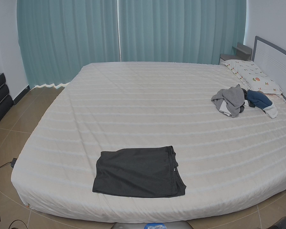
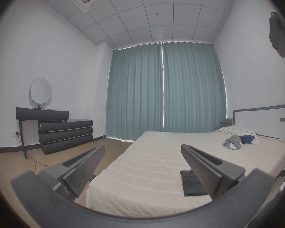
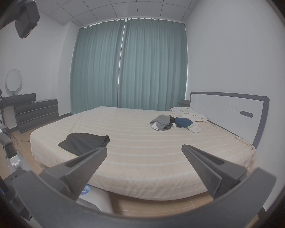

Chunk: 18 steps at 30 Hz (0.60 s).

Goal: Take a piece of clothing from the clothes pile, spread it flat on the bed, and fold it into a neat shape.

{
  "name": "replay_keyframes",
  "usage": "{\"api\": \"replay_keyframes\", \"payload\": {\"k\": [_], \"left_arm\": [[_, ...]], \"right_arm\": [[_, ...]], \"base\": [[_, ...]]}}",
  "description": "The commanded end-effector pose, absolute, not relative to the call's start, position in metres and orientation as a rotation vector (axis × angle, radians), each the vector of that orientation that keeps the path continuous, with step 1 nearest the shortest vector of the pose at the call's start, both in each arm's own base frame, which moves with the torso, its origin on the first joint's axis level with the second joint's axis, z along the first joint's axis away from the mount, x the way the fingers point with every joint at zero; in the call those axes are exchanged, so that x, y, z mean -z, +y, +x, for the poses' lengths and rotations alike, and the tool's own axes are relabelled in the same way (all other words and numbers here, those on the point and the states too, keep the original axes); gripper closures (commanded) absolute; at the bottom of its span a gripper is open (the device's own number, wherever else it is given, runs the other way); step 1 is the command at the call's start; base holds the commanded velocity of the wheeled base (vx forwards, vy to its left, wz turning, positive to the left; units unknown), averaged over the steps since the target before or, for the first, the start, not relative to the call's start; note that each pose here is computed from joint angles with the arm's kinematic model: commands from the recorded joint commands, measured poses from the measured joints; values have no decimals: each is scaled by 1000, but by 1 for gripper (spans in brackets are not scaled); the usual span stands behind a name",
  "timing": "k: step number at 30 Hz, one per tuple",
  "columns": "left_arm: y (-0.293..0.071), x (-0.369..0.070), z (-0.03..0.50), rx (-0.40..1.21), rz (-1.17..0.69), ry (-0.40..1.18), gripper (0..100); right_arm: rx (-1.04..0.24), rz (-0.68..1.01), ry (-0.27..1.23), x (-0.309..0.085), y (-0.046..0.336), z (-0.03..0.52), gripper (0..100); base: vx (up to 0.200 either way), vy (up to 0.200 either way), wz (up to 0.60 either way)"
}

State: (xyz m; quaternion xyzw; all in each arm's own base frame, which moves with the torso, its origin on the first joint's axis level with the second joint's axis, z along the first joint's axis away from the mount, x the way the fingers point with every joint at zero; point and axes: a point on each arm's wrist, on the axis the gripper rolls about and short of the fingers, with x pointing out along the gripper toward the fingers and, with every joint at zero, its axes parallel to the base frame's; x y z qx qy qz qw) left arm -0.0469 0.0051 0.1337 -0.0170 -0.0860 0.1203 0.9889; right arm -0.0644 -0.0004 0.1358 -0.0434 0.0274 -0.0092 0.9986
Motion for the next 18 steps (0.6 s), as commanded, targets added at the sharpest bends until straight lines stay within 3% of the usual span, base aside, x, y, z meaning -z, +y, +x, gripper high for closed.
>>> {"api": "replay_keyframes", "payload": {"k": [1,4,8,13,18], "left_arm": [[5,-100,-27,-228,-19,-200,0],[5,-100,-26,-223,-1,-239,0],[4,-97,-26,-210,0,-213,0],[4,-82,-23,-195,16,-61,0],[3,-82,-23,-157,17,-61,0]], "right_arm": [[27,-95,-23,-105,0,-37,0],[25,-164,-149,-91,0,-24,0],[7,-166,-126,-89,0,-24,0],[-5,-157,-77,-84,0,-23,0],[-6,-93,-74,-84,0,-23,0]], "base": [[0,0,0],[0,0,0],[0,0,0],[0,0,0],[0,0,0]]}}
